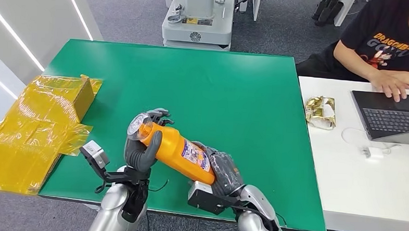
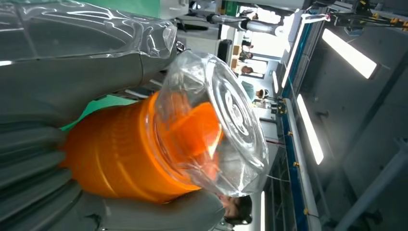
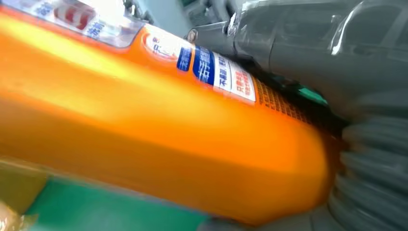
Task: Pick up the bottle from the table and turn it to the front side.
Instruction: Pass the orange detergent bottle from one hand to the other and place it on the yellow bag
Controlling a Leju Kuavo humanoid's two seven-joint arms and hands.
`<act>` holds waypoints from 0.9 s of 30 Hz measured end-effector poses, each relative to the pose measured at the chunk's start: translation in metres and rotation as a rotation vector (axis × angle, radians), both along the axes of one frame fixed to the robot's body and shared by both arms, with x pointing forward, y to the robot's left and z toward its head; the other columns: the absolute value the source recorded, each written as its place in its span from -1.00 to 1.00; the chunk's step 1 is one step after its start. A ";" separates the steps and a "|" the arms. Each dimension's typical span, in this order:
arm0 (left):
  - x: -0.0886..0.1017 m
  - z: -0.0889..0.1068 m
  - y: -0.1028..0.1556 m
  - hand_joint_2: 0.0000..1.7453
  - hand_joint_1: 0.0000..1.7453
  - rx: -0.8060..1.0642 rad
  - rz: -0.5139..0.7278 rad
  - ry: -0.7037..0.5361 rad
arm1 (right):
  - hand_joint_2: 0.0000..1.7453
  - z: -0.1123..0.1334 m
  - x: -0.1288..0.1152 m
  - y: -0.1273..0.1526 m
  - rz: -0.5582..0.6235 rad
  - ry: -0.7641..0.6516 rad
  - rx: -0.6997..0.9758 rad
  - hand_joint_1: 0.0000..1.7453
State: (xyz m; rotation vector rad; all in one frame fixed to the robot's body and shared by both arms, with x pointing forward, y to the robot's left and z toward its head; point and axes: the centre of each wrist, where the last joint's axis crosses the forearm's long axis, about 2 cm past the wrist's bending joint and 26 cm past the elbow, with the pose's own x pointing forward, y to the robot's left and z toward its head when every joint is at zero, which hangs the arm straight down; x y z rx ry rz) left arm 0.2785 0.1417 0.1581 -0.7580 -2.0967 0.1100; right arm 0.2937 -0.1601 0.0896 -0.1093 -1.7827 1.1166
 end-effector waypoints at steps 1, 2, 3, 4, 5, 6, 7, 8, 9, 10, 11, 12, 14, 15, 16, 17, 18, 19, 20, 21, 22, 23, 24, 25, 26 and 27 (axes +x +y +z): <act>0.000 0.001 -0.001 1.00 1.00 -0.014 -0.008 0.001 | 1.00 0.000 -0.001 -0.001 -0.005 -0.003 0.006 1.00; 0.000 0.002 -0.002 1.00 1.00 -0.028 -0.015 0.003 | 1.00 0.001 -0.002 -0.001 -0.009 -0.004 0.010 1.00; 0.001 0.003 -0.003 1.00 1.00 -0.040 -0.021 0.005 | 1.00 0.001 -0.002 -0.001 -0.011 -0.004 0.014 1.00; 0.001 0.004 -0.004 1.00 1.00 -0.049 -0.025 0.006 | 1.00 0.001 -0.003 -0.002 -0.012 -0.005 0.016 1.00; 0.001 0.004 -0.005 1.00 1.00 -0.055 -0.027 0.005 | 1.00 0.001 -0.004 -0.002 -0.013 -0.005 0.017 1.00; 0.002 0.005 -0.006 1.00 1.00 -0.060 -0.029 0.003 | 1.00 0.001 -0.005 -0.002 -0.015 -0.005 0.018 1.00; 0.002 0.007 -0.006 1.00 1.00 -0.063 -0.030 0.001 | 1.00 0.001 -0.006 -0.002 -0.016 -0.006 0.018 1.00; 0.003 0.008 -0.007 1.00 1.00 -0.066 -0.031 -0.001 | 1.00 0.001 -0.006 -0.002 -0.018 -0.006 0.018 1.00; 0.003 0.009 -0.008 1.00 1.00 -0.068 -0.033 -0.003 | 1.00 0.001 -0.006 -0.002 -0.019 -0.008 0.017 1.00; 0.004 0.009 -0.008 1.00 1.00 -0.070 -0.034 -0.005 | 1.00 0.001 -0.006 -0.002 -0.021 -0.010 0.016 1.00; 0.004 0.010 -0.008 1.00 1.00 -0.071 -0.035 -0.006 | 1.00 0.001 -0.006 -0.002 -0.022 -0.012 0.015 1.00; 0.004 0.010 -0.009 1.00 1.00 -0.072 -0.035 -0.007 | 1.00 0.002 -0.006 -0.002 -0.022 -0.013 0.015 0.98; 0.004 0.010 -0.009 1.00 1.00 -0.073 -0.035 -0.007 | 1.00 0.002 -0.006 -0.002 -0.024 -0.016 0.015 0.47; 0.004 0.011 -0.009 1.00 1.00 -0.074 -0.035 -0.007 | 1.00 0.002 -0.006 -0.002 -0.025 -0.017 0.015 -0.02; 0.004 0.011 -0.009 1.00 1.00 -0.074 -0.035 -0.007 | 1.00 0.003 -0.006 -0.002 -0.027 -0.019 0.016 -0.50; 0.005 0.011 -0.009 1.00 1.00 -0.074 -0.035 -0.008 | 1.00 0.003 -0.006 -0.002 -0.030 -0.022 0.017 -0.99; 0.005 0.011 -0.009 1.00 1.00 -0.074 -0.033 -0.008 | 1.00 0.003 -0.006 -0.002 -0.033 -0.025 0.018 -1.00; 0.005 0.011 -0.008 1.00 1.00 -0.073 -0.031 -0.008 | 1.00 0.003 -0.006 -0.002 -0.036 -0.029 0.022 -1.00; 0.006 0.011 -0.008 1.00 1.00 -0.071 -0.027 -0.008 | 1.00 0.004 -0.006 -0.001 -0.039 -0.034 0.027 -1.00; 0.007 0.012 -0.007 1.00 1.00 -0.069 -0.024 -0.009 | 1.00 0.005 -0.006 0.000 -0.042 -0.039 0.034 -1.00; 0.007 0.012 -0.007 1.00 1.00 -0.067 -0.020 -0.009 | 1.00 0.006 -0.007 0.001 -0.045 -0.043 0.041 -1.00; 0.008 0.012 -0.006 1.00 1.00 -0.065 -0.017 -0.009 | 1.00 0.007 -0.007 0.002 -0.048 -0.048 0.049 -1.00; 0.008 0.012 -0.006 1.00 1.00 -0.063 -0.014 -0.009 | 1.00 0.008 -0.007 0.003 -0.050 -0.053 0.057 -1.00; 0.008 0.012 -0.005 1.00 1.00 -0.061 -0.009 -0.008 | 1.00 0.010 -0.007 0.004 -0.054 -0.058 0.065 -1.00; 0.009 0.012 -0.005 1.00 1.00 -0.058 -0.004 -0.007 | 1.00 0.011 -0.008 0.005 -0.057 -0.062 0.073 -1.00; 0.009 0.012 -0.004 1.00 1.00 -0.054 0.002 -0.006 | 1.00 0.012 -0.008 0.006 -0.060 -0.066 0.081 -1.00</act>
